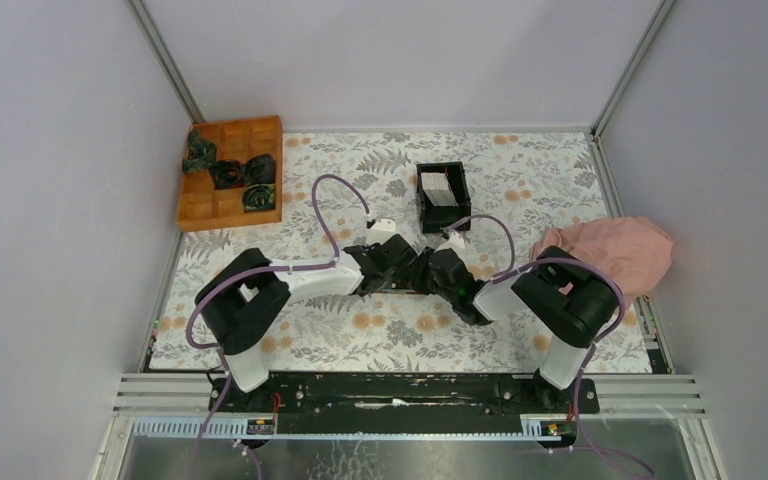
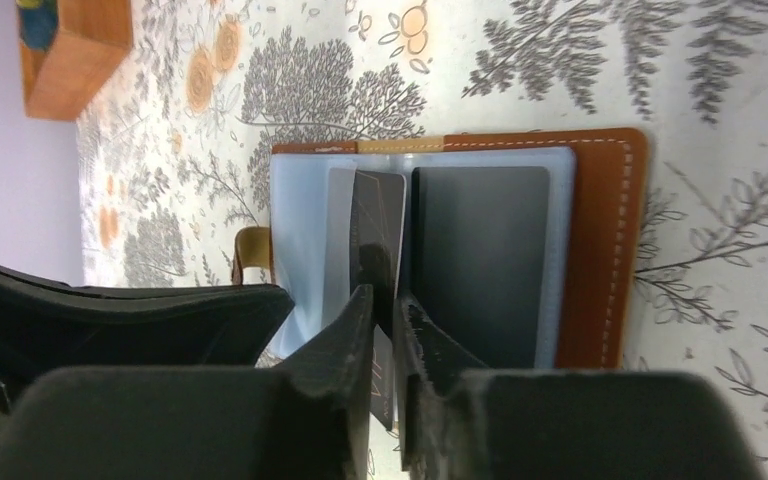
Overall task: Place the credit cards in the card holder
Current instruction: Insert the credit card into the card holder.
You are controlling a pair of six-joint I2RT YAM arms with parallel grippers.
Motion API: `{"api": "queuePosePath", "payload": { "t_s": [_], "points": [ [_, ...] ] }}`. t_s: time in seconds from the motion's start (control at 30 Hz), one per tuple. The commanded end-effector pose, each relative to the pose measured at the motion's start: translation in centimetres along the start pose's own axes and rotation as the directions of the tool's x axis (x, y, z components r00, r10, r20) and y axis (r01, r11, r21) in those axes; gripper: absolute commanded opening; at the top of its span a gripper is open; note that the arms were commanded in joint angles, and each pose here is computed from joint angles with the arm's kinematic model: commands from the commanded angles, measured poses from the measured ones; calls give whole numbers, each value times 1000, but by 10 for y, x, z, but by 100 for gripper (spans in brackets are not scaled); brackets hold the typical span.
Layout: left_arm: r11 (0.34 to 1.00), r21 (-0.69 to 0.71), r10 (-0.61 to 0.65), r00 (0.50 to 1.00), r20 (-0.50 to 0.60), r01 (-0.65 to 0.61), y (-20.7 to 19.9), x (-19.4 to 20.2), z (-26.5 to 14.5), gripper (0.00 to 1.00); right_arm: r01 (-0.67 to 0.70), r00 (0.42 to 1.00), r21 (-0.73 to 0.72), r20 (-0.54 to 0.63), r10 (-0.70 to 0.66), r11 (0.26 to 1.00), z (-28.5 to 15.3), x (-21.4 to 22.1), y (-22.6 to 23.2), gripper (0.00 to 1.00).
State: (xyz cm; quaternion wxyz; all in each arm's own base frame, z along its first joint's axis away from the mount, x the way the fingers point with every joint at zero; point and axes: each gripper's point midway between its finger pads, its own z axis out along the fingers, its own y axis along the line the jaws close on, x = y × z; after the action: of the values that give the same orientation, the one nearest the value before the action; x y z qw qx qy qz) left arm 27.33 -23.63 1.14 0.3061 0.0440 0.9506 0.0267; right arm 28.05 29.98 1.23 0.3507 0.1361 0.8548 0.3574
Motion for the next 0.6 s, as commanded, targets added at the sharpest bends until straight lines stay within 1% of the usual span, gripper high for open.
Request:
{"api": "queuePosePath", "payload": {
  "t_s": [0.0,0.13,0.33,0.4,0.57],
  "points": [
    [992,-69,85,973,-216,-102,27,66,15,0,221,962,265,-214,-166,939,-17,52,-74,23],
    [992,-68,85,973,-216,-102,27,67,15,0,249,957,275,-215,-193,929,-16,50,-70,36],
    [993,-64,85,974,-211,-100,26,65,14,0,271,951,278,-224,-212,922,-14,47,-64,52],
    [994,-58,83,975,-207,-97,25,63,13,0,276,949,271,-226,-218,922,-13,46,-61,54],
    [996,-34,74,978,-197,-82,21,61,10,0,301,941,272,-241,-238,914,-10,43,-54,54]
  ]
}}
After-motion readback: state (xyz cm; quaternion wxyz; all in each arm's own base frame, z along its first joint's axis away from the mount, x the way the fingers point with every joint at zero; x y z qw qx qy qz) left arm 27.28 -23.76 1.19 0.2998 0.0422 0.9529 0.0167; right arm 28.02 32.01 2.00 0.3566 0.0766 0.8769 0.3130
